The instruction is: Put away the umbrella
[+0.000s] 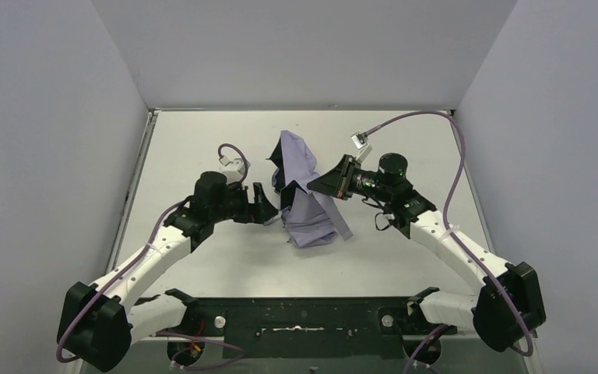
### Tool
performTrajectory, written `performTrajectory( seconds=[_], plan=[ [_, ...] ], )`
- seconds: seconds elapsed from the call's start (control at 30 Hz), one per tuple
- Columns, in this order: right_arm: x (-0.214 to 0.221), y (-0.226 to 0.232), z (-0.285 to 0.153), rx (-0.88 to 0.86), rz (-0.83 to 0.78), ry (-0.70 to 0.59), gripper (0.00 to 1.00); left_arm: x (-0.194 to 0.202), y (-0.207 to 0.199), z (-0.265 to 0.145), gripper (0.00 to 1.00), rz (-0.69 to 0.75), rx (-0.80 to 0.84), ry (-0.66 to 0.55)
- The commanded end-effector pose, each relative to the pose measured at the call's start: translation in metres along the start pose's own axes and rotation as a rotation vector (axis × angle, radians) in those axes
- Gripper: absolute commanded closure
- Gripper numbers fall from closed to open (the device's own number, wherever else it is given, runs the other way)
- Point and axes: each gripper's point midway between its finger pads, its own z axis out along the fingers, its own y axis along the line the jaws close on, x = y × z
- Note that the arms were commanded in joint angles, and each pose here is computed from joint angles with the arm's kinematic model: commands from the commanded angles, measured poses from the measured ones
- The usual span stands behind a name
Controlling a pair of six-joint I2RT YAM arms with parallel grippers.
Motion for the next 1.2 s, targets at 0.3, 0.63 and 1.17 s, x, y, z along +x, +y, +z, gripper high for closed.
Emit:
performTrajectory(
  seconds=[0.3,0.63,1.17],
  plan=[
    [-0.082,0.02,0.05,-0.02,0.023,-0.184,1.0,0.002,-0.026,-0.009,0.2,0.006,0.159,-0.094],
    [-0.117,-0.01,0.081,0.065,0.065,-0.262,1.0,0.014,-0.044,0.009,0.12,0.081,0.197,-0.086],
    [-0.138,-0.017,0.1,0.049,0.148,-0.312,1.0,0.045,-0.036,0.052,0.28,0.023,0.166,-0.038]
  ],
)
